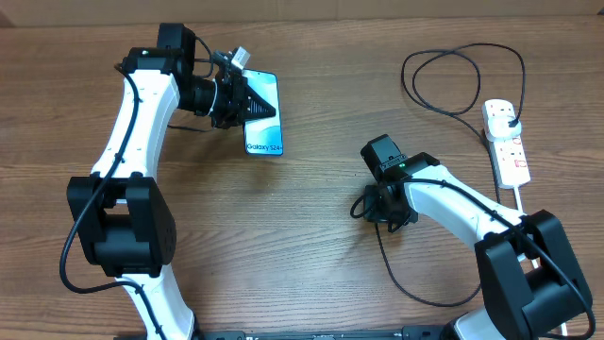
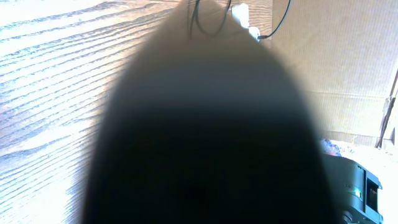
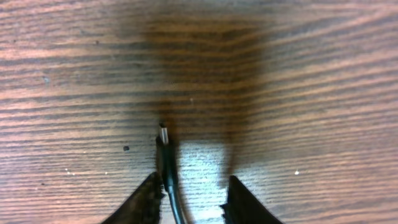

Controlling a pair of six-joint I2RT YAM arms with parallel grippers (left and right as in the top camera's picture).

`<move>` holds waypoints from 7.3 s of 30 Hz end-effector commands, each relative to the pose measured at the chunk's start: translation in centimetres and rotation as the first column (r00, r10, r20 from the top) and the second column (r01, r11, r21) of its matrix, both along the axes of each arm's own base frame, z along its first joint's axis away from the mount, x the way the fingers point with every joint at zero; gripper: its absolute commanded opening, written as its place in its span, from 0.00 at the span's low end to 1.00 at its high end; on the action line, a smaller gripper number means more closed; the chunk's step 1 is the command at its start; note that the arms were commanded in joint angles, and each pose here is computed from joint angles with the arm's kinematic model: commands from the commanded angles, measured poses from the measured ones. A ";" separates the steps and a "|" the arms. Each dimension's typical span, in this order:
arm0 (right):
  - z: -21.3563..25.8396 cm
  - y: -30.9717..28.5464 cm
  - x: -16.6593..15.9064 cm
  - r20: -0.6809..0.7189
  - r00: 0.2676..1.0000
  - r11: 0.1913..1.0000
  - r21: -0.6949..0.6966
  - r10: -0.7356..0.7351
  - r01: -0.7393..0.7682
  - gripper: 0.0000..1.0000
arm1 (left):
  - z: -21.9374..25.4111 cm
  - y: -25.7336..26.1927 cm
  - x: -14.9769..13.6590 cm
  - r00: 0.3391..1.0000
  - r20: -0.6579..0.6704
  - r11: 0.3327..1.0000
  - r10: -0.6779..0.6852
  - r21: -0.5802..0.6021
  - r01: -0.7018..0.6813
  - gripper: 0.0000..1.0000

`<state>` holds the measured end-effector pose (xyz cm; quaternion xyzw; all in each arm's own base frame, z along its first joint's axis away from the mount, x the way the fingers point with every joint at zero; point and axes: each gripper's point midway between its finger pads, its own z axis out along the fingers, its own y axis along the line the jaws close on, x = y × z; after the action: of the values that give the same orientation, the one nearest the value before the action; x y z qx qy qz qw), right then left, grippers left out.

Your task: Plug charger to phone and switch on socket

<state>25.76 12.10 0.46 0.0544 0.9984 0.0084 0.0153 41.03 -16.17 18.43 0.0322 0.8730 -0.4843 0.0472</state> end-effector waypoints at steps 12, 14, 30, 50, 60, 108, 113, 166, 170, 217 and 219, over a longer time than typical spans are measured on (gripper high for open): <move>-0.2 0.0 -0.4 -0.024 1.000 1.000 0.005 -0.002 0.002 0.26 | 1.9 -0.5 -0.6 1.000 0.015 1.000 0.000 -0.022 0.000 0.05; -0.2 0.0 -0.4 -0.022 1.000 1.000 0.006 -0.001 0.002 0.22 | 1.9 -0.5 -0.6 1.000 0.015 1.000 0.000 -0.022 0.000 0.04; -0.2 0.2 0.0 -0.004 1.000 1.000 0.014 0.014 -0.014 0.11 | 1.9 -0.5 -0.6 1.000 0.015 1.000 0.000 -0.022 0.000 0.04; -1.6 0.1 -0.6 0.005 0.999 0.999 0.025 0.039 -0.039 0.05 | 2.2 -0.7 -0.7 1.000 0.003 0.999 0.001 -0.049 -0.001 0.05; 3.7 6.1 -1.4 0.039 0.978 0.897 0.392 0.206 -0.204 0.04 | 6.9 -2.2 -0.8 0.994 0.096 0.957 -0.044 -0.282 0.069 0.05; 32.5 15.9 -3.3 0.833 0.553 -0.086 0.553 0.029 -0.828 0.04 | 23.4 -6.9 -8.9 0.886 0.422 0.805 -0.192 -0.448 0.388 0.04; 32.6 16.0 -2.4 0.819 0.574 -0.049 0.574 -0.003 -0.818 0.04 | 23.6 -6.8 -9.2 0.883 0.422 0.792 -0.206 -0.459 0.404 0.04; 32.5 16.0 -1.0 0.797 0.601 0.013 0.603 -0.053 -0.798 0.04 | 21.6 -7.1 -9.0 0.905 0.385 0.840 -0.178 -0.420 0.344 0.04; 32.2 16.0 -0.9 0.785 0.617 0.018 0.618 -0.046 -0.786 0.04 | 21.4 -7.1 -8.7 0.932 0.321 0.856 -0.166 -0.423 0.298 0.04; 33.0 15.9 0.0 0.760 0.641 0.036 0.647 -0.102 -0.762 0.04 | 22.0 -7.0 -9.4 0.895 0.404 0.822 -0.191 -0.433 0.371 0.04; 33.2 15.9 -0.1 0.762 0.639 0.033 0.644 -0.105 -0.764 0.04 | 21.9 -7.0 -9.3 0.895 0.404 0.825 -0.188 -0.429 0.367 0.04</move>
<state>24.12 28.24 33.01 -0.2498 0.6351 0.6773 0.2748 32.92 -23.18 39.09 0.2045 0.7069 -0.6637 0.1339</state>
